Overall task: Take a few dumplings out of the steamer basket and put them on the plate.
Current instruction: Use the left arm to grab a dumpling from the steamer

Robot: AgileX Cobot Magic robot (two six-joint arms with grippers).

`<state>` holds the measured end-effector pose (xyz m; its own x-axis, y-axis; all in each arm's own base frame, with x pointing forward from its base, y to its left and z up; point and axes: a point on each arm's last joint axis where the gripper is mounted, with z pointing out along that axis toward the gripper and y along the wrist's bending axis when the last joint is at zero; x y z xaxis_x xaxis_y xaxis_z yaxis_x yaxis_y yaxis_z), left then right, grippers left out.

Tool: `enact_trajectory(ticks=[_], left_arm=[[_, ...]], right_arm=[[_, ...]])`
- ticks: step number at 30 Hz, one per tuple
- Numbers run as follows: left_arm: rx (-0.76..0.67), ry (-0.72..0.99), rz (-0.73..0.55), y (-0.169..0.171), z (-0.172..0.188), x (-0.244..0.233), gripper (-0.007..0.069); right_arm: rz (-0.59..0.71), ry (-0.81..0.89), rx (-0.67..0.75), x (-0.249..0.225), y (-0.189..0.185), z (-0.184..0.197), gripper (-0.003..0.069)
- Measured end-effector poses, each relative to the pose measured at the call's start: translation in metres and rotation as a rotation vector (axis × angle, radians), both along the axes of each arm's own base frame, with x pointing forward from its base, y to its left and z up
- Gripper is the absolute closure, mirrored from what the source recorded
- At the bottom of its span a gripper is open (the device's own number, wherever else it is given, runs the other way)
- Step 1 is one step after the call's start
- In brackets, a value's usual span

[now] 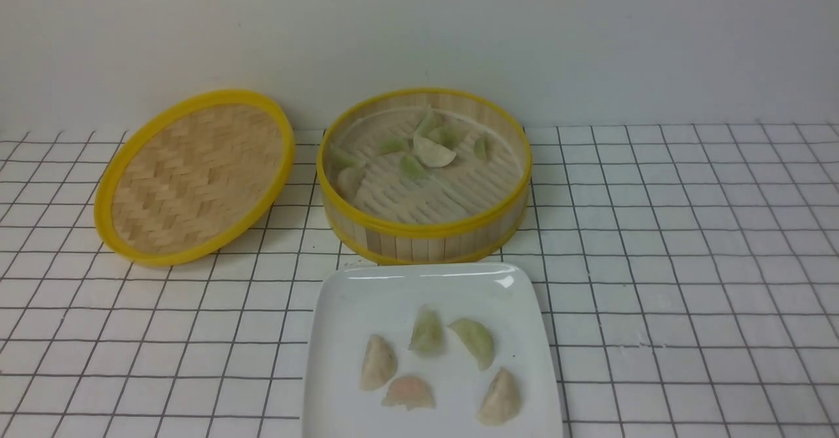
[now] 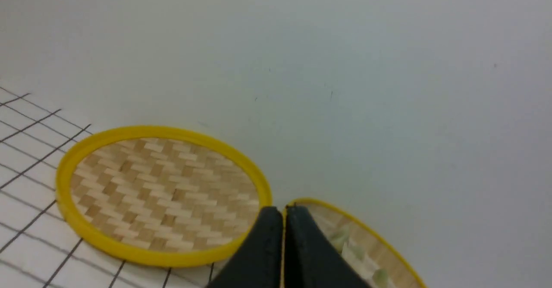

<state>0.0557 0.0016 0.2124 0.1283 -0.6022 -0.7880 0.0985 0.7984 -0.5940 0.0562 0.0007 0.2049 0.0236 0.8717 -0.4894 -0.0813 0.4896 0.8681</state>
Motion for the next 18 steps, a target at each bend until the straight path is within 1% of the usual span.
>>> enact_trajectory(ticks=[1, 2, 3, 4, 6, 7, 8, 9, 10, 11, 12, 14, 15, 16, 17, 18], left_arm=[[-0.021, -0.021, 0.010, 0.001, 0.002, 0.000, 0.0631], [-0.086, -0.113, 0.052, 0.006, 0.010, -0.002, 0.0631], [-0.086, -0.113, 0.052, 0.006, 0.010, -0.002, 0.0631], [-0.125, -0.195, 0.092, 0.011, 0.016, -0.005, 0.0631], [-0.161, -0.272, 0.113, 0.014, 0.034, -0.009, 0.0631], [-0.162, -0.271, 0.104, 0.013, 0.043, -0.008, 0.0631], [-0.152, -0.257, 0.084, 0.011, 0.060, -0.006, 0.0631], [-0.144, -0.241, 0.073, 0.010, 0.062, -0.005, 0.0631], [-0.107, -0.185, 0.035, 0.005, 0.084, 0.002, 0.0631], [-0.052, -0.097, -0.008, 0.000, 0.098, 0.010, 0.0631], [-0.042, -0.081, -0.016, -0.001, 0.105, 0.014, 0.0631], [0.087, 0.149, -0.099, -0.012, 0.132, 0.041, 0.0631], [0.158, 0.279, -0.139, -0.016, 0.147, 0.060, 0.0631], [0.206, 0.370, -0.167, -0.018, 0.150, 0.069, 0.0631], [0.288, 0.521, -0.220, -0.022, 0.158, 0.089, 0.0631], [0.312, 0.547, -0.234, -0.022, 0.164, 0.095, 0.0631]], right_arm=[[-0.005, -0.004, 0.005, 0.000, -0.001, 0.000, 0.0673], [-0.021, -0.018, 0.008, 0.000, -0.002, 0.002, 0.0673], [-0.024, -0.020, 0.005, 0.000, -0.002, 0.002, 0.0673], [-0.025, -0.029, -0.012, -0.001, -0.002, 0.005, 0.0673], [0.001, -0.078, -0.102, -0.005, 0.001, 0.029, 0.0673], [0.016, -0.102, -0.168, -0.008, 0.003, 0.045, 0.0673], [0.035, -0.116, -0.245, -0.010, 0.006, 0.063, 0.0673], [0.041, -0.108, -0.261, -0.009, 0.007, 0.066, 0.0673], [0.081, -0.094, -0.372, -0.007, 0.011, 0.086, 0.0673], [0.125, -0.080, -0.461, -0.004, 0.016, 0.110, 0.0673], [0.134, -0.074, -0.475, -0.003, 0.016, 0.113, 0.0673], [0.256, 0.042, -0.614, 0.020, 0.025, 0.141, 0.0673], [0.342, 0.124, -0.684, 0.033, 0.030, 0.151, 0.0673], [0.386, 0.164, -0.724, 0.042, 0.032, 0.161, 0.0673], [0.470, 0.261, -0.779, 0.059, 0.035, 0.168, 0.0673], [0.497, 0.300, -0.791, 0.065, 0.035, 0.166, 0.0673]])
